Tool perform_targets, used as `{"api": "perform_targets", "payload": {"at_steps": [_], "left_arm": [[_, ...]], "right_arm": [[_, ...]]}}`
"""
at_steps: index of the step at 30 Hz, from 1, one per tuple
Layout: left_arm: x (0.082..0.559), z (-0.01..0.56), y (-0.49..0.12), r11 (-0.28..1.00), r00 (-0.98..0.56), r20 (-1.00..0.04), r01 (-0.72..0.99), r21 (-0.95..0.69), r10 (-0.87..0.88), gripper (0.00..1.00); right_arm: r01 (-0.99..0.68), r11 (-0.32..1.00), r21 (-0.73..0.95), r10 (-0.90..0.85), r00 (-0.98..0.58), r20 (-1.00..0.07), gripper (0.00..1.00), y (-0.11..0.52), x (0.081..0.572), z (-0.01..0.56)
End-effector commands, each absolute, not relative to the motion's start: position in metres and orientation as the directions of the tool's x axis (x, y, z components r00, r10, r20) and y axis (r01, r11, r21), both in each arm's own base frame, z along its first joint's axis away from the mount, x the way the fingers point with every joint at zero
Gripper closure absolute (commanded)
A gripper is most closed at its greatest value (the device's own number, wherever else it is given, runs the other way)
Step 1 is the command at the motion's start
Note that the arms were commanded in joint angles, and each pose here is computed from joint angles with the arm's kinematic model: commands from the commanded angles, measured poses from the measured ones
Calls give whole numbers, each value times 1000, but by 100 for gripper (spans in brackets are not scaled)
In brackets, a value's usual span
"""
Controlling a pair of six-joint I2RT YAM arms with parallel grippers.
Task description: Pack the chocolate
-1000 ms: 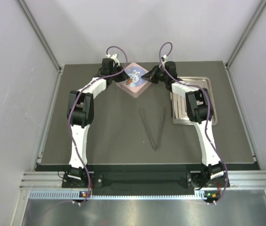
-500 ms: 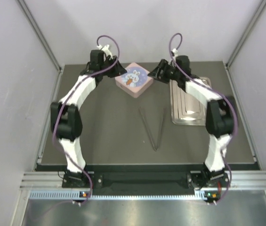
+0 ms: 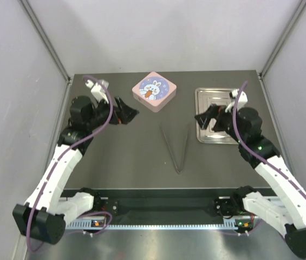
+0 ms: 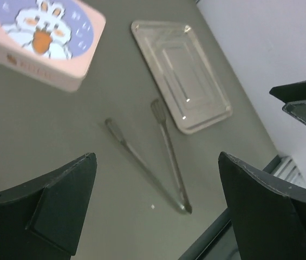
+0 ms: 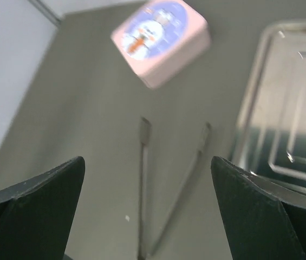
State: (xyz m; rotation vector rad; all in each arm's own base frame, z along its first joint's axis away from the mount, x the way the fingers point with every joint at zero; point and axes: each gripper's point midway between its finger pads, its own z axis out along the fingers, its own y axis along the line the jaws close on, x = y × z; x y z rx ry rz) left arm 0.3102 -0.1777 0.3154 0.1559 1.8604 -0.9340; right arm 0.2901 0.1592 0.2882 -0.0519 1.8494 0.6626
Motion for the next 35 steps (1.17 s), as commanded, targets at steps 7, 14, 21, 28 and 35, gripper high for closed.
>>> {"api": "perform_targets", "payload": {"at_steps": [7, 14, 21, 28, 35], "left_arm": [[268, 288, -139, 808, -333, -917, 465, -362, -219, 1], [264, 280, -137, 812, -364, -903, 440, -384, -230, 1], [265, 277, -137, 818, -373, -905, 443, -368, -205, 1], [265, 278, -135, 823, -364, -908, 438, -363, -207, 1], [265, 277, -136, 821, -370, -907, 440, -363, -203, 1]], "right_arm": [[-230, 905, 357, 244, -407, -880, 0, 123, 260, 228], [-277, 897, 343, 235, -360, -903, 0, 124, 256, 236], [-273, 896, 349, 246, -349, -904, 0, 125, 259, 239], [-271, 901, 338, 241, -335, -911, 0, 123, 261, 242], [-249, 910, 331, 238, -340, -910, 0, 119, 262, 236]]}}
